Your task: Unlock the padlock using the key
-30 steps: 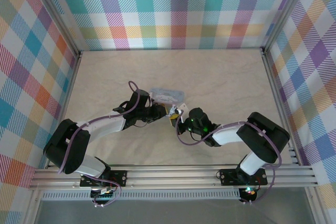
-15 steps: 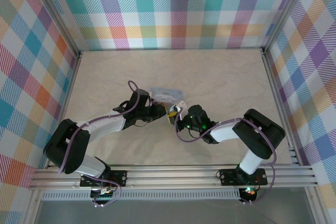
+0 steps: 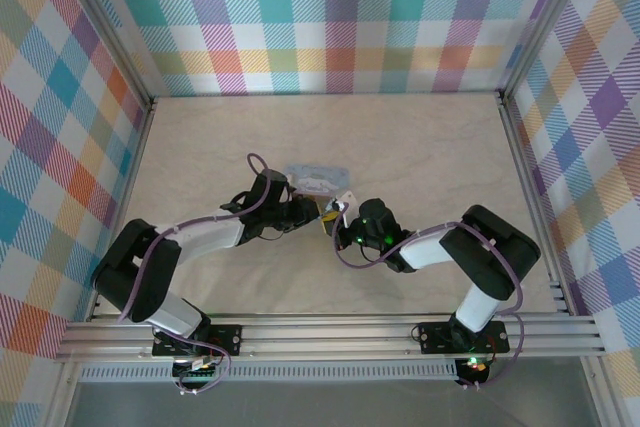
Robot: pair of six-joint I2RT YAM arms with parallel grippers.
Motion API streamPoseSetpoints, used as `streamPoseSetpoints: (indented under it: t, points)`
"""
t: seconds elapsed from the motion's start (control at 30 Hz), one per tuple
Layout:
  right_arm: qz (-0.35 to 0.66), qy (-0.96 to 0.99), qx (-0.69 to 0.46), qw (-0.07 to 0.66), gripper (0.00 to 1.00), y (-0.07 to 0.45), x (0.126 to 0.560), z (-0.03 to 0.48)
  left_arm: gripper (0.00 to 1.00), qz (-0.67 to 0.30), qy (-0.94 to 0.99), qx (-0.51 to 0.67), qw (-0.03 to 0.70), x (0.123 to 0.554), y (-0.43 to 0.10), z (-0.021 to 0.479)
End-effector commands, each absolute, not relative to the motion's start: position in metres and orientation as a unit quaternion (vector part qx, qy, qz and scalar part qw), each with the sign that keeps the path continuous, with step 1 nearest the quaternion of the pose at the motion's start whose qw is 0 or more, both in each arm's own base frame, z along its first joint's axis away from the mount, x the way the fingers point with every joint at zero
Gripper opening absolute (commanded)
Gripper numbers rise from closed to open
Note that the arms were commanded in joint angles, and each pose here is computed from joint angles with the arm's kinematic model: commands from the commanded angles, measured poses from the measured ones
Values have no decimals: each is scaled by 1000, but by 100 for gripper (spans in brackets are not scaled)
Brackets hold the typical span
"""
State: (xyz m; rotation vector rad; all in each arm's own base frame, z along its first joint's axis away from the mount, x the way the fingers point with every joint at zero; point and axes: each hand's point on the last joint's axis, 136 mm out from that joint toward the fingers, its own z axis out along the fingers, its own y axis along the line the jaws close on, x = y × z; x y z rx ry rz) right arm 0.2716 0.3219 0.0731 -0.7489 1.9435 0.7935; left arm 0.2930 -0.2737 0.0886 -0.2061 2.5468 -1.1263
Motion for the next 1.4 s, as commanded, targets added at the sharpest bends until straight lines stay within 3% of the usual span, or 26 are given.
streamPoseSetpoints:
  t: [0.0,0.87,1.37]
  points:
    - [338,761,-291,471,0,332,282,95,20,-435,888,-43,145,279,-298,94]
    - [317,813,-289,394,0,311,265,38,26,-435,890,-71,114,273,-309,43]
    - [313,823,-284,379,1,309,264,34,41,-412,898,-66,142,272,-296,60]
